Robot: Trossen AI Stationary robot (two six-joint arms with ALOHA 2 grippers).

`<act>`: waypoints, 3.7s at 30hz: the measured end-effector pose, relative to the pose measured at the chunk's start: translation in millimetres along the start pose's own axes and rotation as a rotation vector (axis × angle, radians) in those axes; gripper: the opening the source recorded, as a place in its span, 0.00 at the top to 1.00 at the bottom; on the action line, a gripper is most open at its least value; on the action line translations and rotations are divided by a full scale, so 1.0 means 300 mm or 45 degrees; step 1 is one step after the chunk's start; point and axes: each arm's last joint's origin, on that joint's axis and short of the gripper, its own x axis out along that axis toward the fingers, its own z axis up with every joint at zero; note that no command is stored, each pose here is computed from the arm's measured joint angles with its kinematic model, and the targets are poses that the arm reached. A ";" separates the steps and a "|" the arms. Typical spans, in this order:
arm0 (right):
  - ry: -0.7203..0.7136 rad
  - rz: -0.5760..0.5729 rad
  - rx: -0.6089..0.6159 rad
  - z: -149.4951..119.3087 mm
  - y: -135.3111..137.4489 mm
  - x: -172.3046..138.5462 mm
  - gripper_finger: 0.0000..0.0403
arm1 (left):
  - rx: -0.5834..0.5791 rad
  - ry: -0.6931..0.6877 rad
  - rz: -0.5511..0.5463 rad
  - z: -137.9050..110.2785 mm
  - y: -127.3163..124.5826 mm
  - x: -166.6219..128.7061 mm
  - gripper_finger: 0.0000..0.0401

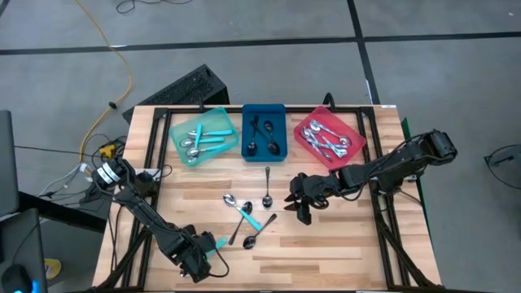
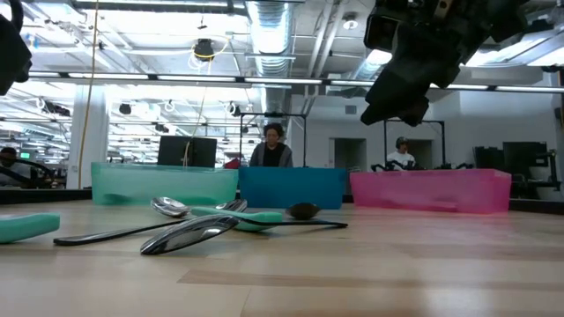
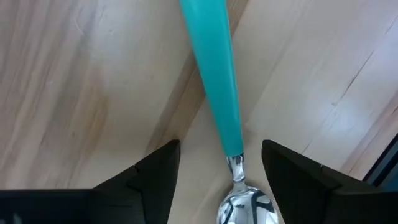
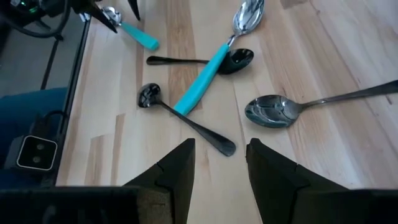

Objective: Sort silverware by color (type)
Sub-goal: Put the blue spoon into the light blue bin

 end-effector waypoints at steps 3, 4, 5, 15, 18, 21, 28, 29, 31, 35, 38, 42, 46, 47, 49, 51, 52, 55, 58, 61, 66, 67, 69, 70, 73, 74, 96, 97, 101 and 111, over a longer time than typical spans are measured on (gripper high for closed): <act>0.000 0.000 0.000 0.000 0.000 0.000 0.59 | 0.025 0.013 0.026 -0.005 0.006 0.000 0.49; 0.000 0.000 0.000 0.000 0.000 0.000 0.59 | 0.029 0.010 0.038 -0.005 0.009 0.001 0.51; 0.001 0.000 0.000 0.000 0.000 0.000 0.59 | 0.032 0.008 0.047 -0.006 0.011 0.001 0.53; 0.002 -0.001 0.000 -0.001 0.000 0.000 0.59 | 0.094 0.003 0.099 -0.008 0.025 0.005 0.90; 0.002 -0.001 0.000 -0.001 0.000 0.000 0.59 | 0.116 -0.011 0.102 -0.006 0.025 0.005 0.97; 0.001 -0.001 0.000 0.000 0.000 0.000 0.59 | 0.138 -0.033 0.108 -0.001 0.026 0.005 0.96; -0.041 0.022 -0.028 0.010 0.006 0.000 0.59 | 0.219 -0.268 0.149 0.021 0.038 -0.035 0.96; -0.061 0.031 -0.039 0.015 0.008 -0.001 0.59 | 0.224 -0.327 0.149 0.027 0.040 -0.053 0.96; -0.111 0.038 -0.063 0.026 0.013 -0.001 0.59 | 0.228 -0.453 0.141 0.037 0.042 -0.094 0.96; -0.228 0.043 -0.131 0.052 0.023 -0.005 0.59 | 0.257 -0.694 0.150 0.050 0.056 -0.176 0.96; -0.330 0.069 -0.204 0.075 0.035 -0.011 0.59 | 0.278 -0.942 0.194 0.063 0.068 -0.245 0.96; -0.472 0.085 -0.307 0.103 0.054 -0.022 0.59 | 0.332 -1.177 0.226 0.068 0.077 -0.328 0.97; -0.576 0.106 -0.403 0.121 0.070 -0.026 0.59 | 0.479 -1.251 0.213 0.074 0.070 -0.383 0.97; -0.595 0.107 -0.425 0.123 0.073 -0.022 0.59 | 0.525 -1.259 0.202 0.075 0.066 -0.394 0.97; -0.598 0.103 -0.455 0.119 0.073 -0.007 0.59 | 0.610 -1.268 0.160 0.083 0.057 -0.416 0.97; -0.620 0.111 -0.455 0.118 0.073 0.013 0.59 | 0.689 -1.282 0.093 0.093 0.054 -0.429 0.97; -0.615 0.109 -0.454 0.114 0.071 0.026 0.59 | 0.722 -1.298 0.060 0.099 0.058 -0.424 0.97; -0.620 0.118 -0.444 0.103 0.066 0.066 0.59 | 0.772 -1.322 -0.074 0.114 0.095 -0.385 0.97; -0.640 0.132 -0.436 0.097 0.067 0.090 0.57 | 0.801 -1.331 -0.184 0.116 0.157 -0.345 0.97; -0.694 0.161 -0.434 0.098 0.076 0.103 0.52 | 0.810 -1.456 -0.279 0.113 0.215 -0.338 0.97; -0.782 0.191 -0.436 0.116 0.089 0.131 0.40 | 0.792 -1.739 -0.497 0.112 0.306 -0.318 0.97; -0.797 0.194 -0.434 0.123 0.092 0.141 0.38 | 0.770 -1.774 -0.522 0.114 0.327 -0.305 0.97; -0.842 0.199 -0.449 0.150 0.105 0.167 0.35 | 0.724 -1.812 -0.544 0.116 0.366 -0.275 0.97; -0.834 0.189 -0.467 0.155 0.109 0.181 0.35 | 0.699 -1.820 -0.544 0.118 0.382 -0.262 0.97; -0.872 0.173 -0.504 0.197 0.133 0.223 0.34 | 0.648 -1.828 -0.537 0.124 0.413 -0.239 0.97; -0.880 0.151 -0.511 0.207 0.138 0.231 0.34 | 0.641 -1.832 -0.533 0.127 0.417 -0.238 0.97; -0.928 0.007 -0.564 0.336 0.181 0.308 0.34 | 0.659 -1.866 -0.402 0.157 0.443 -0.237 0.97; -0.943 0.010 -0.561 0.339 0.181 0.305 0.34 | 0.661 -1.865 -0.404 0.159 0.445 -0.237 0.97; -0.958 0.008 -0.556 0.348 0.173 0.302 0.34 | 0.648 -1.869 -0.391 0.167 0.451 -0.238 0.97; -0.965 -0.012 -0.537 0.360 0.150 0.301 0.34 | 0.677 -1.865 -0.420 0.187 0.465 -0.241 0.97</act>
